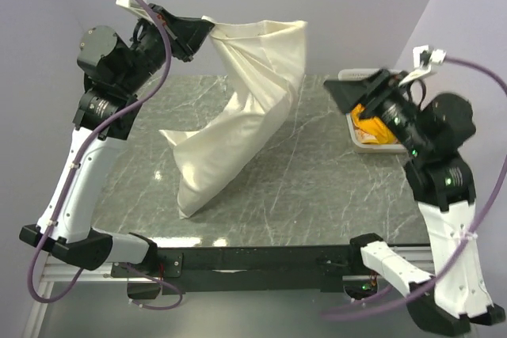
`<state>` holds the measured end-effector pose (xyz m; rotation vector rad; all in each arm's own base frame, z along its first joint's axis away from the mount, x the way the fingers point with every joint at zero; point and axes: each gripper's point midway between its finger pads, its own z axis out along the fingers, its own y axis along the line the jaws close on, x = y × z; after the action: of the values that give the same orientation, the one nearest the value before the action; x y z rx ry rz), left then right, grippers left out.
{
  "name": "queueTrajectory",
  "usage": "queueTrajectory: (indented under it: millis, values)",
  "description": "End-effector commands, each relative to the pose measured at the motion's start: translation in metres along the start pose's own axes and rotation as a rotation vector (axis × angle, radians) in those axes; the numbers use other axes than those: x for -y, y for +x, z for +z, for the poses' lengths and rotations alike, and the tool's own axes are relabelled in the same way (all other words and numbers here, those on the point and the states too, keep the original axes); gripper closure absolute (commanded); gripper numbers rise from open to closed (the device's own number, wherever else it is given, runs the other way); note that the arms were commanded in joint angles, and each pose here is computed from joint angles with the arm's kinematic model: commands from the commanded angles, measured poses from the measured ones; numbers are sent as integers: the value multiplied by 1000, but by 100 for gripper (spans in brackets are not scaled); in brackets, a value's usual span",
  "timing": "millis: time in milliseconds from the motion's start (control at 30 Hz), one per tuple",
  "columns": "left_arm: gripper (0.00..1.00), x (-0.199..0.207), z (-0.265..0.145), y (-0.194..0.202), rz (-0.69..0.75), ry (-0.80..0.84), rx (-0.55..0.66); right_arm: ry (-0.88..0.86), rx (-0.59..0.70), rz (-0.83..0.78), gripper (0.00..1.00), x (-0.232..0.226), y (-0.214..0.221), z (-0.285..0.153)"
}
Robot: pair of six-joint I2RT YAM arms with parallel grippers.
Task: Put the pillow into the pillowcase
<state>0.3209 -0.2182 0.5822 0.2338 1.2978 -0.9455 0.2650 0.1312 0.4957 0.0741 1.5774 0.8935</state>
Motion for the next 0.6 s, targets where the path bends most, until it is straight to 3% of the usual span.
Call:
queueTrajectory:
  millis: [0, 33, 233, 367, 433, 467, 500, 567]
  values:
    - [99, 24, -5, -15, -13, 148, 24, -151, -116, -61, 12, -23, 74, 7]
    - [99, 22, 0, -4, -27, 162, -7, -93, -87, -69, 11, -13, 80, 12]
    - [99, 25, 7, 67, -142, 334, -206, 88, -205, -32, 5, 45, 189, 53]
    - [99, 10, 10, 118, -189, 292, -305, 122, -292, -2, 11, 58, 254, 66]
    - [97, 1, 10, 146, -223, 227, -366, 175, -319, 19, 19, 66, 277, 69]
    - [94, -17, 13, 163, -245, 131, -371, 197, -334, 30, 25, 67, 289, 68]
    - [79, -29, 10, 172, -267, 62, -385, 216, -364, 32, 29, 72, 302, 71]
    - [63, -69, 4, 185, -302, -174, -352, 246, -393, 32, 28, 78, 313, 71]
